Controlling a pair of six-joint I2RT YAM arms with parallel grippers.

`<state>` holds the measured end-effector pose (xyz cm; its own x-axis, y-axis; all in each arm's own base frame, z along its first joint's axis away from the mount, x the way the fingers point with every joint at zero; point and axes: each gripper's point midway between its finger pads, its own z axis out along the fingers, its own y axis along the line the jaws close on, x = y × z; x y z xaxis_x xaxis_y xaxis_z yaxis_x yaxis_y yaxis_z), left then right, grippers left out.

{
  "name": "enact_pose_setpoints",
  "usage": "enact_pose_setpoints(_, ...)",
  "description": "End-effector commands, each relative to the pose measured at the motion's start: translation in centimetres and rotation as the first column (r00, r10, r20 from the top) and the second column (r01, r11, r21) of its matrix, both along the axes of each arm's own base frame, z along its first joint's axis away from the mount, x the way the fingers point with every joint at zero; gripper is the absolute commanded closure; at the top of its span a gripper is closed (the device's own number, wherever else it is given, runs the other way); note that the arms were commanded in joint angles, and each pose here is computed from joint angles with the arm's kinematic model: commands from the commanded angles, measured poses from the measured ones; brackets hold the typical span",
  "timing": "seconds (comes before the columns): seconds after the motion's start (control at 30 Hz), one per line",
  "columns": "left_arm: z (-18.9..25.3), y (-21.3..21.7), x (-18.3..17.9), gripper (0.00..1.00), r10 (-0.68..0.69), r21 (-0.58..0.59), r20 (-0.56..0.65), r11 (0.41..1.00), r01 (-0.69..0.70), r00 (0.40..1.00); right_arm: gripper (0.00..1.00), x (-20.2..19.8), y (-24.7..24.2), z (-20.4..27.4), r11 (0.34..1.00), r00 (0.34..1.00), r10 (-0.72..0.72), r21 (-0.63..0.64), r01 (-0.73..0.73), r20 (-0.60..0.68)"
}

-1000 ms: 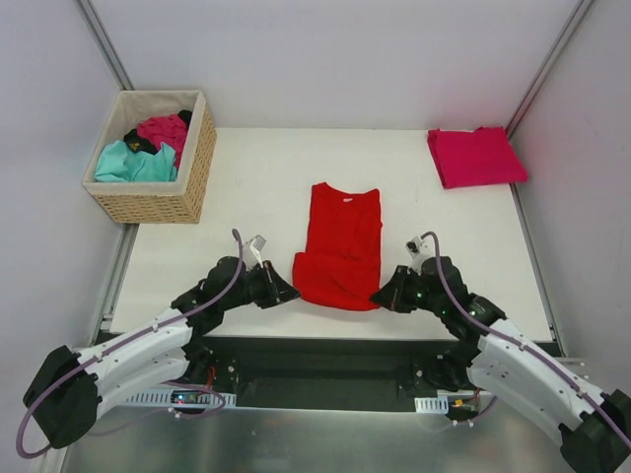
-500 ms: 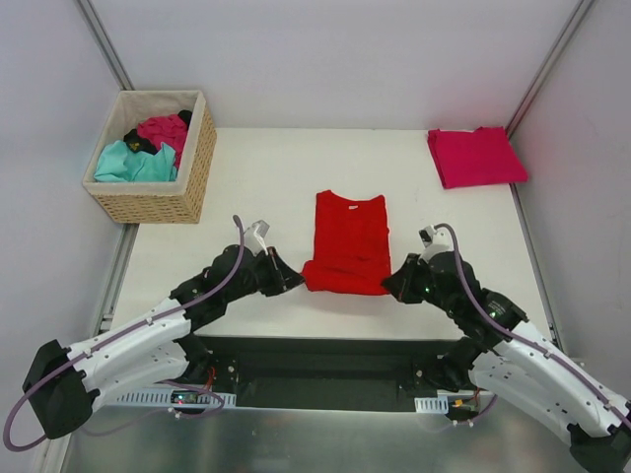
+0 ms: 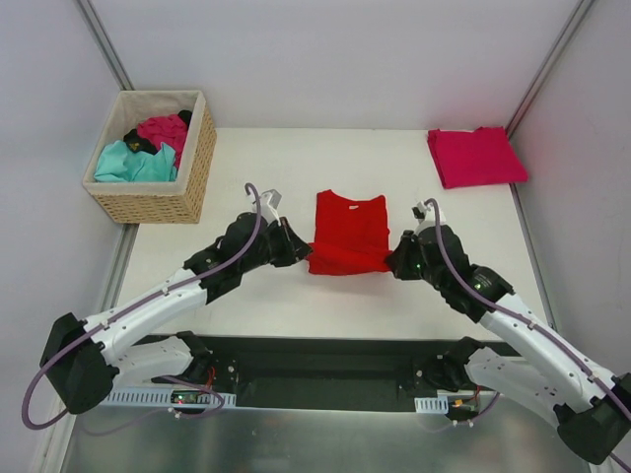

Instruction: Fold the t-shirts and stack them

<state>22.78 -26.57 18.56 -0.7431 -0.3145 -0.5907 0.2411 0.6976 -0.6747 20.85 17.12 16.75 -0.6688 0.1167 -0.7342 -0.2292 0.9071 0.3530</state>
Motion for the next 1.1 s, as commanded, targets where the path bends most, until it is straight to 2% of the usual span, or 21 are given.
enact_pose_setpoints(0.0,1.7,-0.9,2.1,1.00,-0.012,-0.019,0.056,1.000,0.013,0.998,0.99,3.1,-0.5,2.5,0.999,0.996,-0.037,0.005,0.037,0.085)
enact_pose_setpoints(0.2,-0.6,-1.7,4.0,1.00,-0.024,-0.025,-0.005,0.999,0.024,1.000,1.00,5.7,-1.8,1.3,0.994,0.994,-0.104,0.019,0.103,0.046)
enact_pose_setpoints(0.4,-2.2,-3.1,7.4,1.00,-0.023,-0.051,-0.039,0.999,0.021,0.999,1.00,9.2,-1.7,-0.3,0.988,0.989,-0.148,0.036,0.147,0.003)
enact_pose_setpoints(0.73,-0.8,-6.1,13.5,1.00,-0.068,-0.107,-0.032,0.992,0.064,0.997,0.99,14.8,-0.6,-0.5,0.980,0.984,-0.177,0.084,0.179,-0.028)
enact_pose_setpoints(1.07,-2.7,-7.0,16.2,1.00,-0.081,-0.133,-0.082,0.989,0.070,0.993,0.99,18.7,-0.3,-2.7,0.973,0.974,-0.212,0.076,0.218,-0.079)
